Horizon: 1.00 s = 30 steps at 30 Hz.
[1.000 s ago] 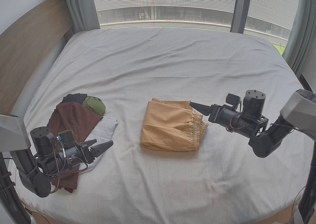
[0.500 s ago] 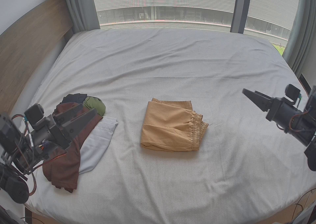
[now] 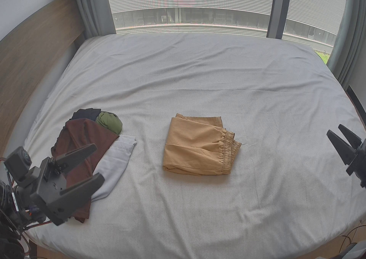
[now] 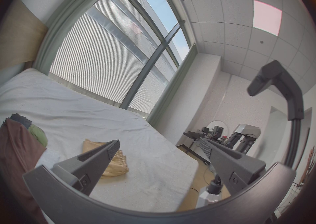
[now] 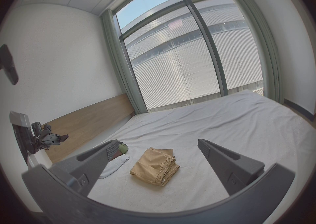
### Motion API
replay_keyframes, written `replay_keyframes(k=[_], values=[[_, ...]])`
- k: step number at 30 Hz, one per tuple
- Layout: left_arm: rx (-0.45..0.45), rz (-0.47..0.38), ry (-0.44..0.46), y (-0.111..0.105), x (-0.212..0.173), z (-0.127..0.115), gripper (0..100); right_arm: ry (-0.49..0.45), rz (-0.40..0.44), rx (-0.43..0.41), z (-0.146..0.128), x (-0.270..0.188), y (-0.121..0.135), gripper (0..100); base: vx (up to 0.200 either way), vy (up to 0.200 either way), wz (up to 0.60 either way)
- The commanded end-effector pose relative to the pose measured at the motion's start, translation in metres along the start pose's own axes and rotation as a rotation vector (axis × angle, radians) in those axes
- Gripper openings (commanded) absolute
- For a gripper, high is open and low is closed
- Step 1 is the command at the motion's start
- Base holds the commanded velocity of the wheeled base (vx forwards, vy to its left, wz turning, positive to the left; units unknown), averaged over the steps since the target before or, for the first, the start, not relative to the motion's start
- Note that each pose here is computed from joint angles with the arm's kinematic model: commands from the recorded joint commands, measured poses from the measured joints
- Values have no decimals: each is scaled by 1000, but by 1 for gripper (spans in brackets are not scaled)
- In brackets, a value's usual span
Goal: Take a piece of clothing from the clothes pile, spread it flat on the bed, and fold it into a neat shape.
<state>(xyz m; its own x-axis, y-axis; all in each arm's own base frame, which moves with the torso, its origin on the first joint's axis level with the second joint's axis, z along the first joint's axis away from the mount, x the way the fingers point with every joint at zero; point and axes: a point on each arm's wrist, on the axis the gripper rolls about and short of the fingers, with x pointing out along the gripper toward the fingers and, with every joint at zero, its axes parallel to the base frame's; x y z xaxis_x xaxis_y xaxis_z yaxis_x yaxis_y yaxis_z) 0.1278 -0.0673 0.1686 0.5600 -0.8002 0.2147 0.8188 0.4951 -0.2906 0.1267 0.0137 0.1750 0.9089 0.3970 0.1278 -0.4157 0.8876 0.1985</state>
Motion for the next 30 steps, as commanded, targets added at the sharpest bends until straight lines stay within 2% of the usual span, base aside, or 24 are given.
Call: replay_keyframes(k=[1,3,9,12,18,19,20,23,25,27,30], values=[[9,-79,-14,-17,-10,1,100,-73,5,-44,4,-23,9,100,0,0,0],[10,-104,-27,-27,-19,4,100,-90,-25,-55,0,-41,12,100,0,0,0],[-14,-51,36,-37,-46,-1,100,-41,-47,-38,-16,-76,23,100,0,0,0],[-23,43,35,-44,-72,-5,100,-34,-45,-32,-28,-102,32,100,0,0,0],[5,165,-39,-66,-118,-23,100,-20,-47,-22,-45,-134,42,100,0,0,0],[5,165,-39,-66,-118,-23,100,-20,-47,-22,-45,-134,42,100,0,0,0],[-5,216,-64,-71,-127,-30,100,-7,-49,-16,-55,-142,43,100,0,0,0],[-13,270,-108,-77,-133,-33,100,-2,-46,-12,-65,-151,44,100,0,0,0],[0,282,-127,-82,-136,-33,100,11,-49,-4,-71,-154,44,100,0,0,0],[14,306,-141,-86,-137,-32,100,35,-69,7,-77,-153,41,100,0,0,0],[49,348,-172,-91,-139,-35,100,30,-160,1,-82,-152,38,100,0,0,0]])
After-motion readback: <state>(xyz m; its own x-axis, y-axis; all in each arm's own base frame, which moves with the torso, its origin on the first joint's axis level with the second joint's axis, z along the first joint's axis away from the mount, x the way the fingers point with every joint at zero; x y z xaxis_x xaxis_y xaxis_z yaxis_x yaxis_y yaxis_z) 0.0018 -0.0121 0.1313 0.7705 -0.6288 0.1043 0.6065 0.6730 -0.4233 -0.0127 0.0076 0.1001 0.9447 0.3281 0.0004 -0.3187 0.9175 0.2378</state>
